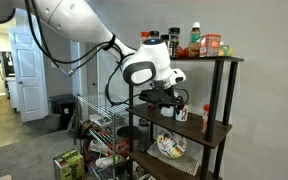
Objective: Pick up the jar on the right side of the second shelf and put it on the left side of the topmost shelf.
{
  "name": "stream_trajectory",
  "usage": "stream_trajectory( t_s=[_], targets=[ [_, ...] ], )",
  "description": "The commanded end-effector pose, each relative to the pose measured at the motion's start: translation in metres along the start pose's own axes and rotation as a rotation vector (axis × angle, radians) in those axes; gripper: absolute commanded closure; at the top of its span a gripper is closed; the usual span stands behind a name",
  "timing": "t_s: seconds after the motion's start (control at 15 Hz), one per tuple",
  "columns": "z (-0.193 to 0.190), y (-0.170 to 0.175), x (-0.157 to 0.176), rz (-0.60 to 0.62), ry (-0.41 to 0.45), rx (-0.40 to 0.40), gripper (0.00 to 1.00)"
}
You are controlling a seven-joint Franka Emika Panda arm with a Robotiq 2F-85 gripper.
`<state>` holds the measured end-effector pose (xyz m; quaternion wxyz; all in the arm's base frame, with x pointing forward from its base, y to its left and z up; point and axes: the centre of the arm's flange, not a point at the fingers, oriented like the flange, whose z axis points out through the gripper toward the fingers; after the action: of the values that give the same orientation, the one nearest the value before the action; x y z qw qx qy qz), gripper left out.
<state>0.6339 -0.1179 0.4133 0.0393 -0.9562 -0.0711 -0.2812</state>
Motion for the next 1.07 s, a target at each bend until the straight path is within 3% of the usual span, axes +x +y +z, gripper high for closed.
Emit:
stream_trajectory(
  t_s=[0.0,0.4,1.0],
  targets=[
    [0.010,-0.026,-0.030,-0.014,0.078,-0.080,0.00],
    [0.015,-0.049,-0.062,-0.023,0.200,-0.202,0.00],
    [0.006,-0.051,-0.057,0.064,0.377,-0.314,0.00]
  ],
)
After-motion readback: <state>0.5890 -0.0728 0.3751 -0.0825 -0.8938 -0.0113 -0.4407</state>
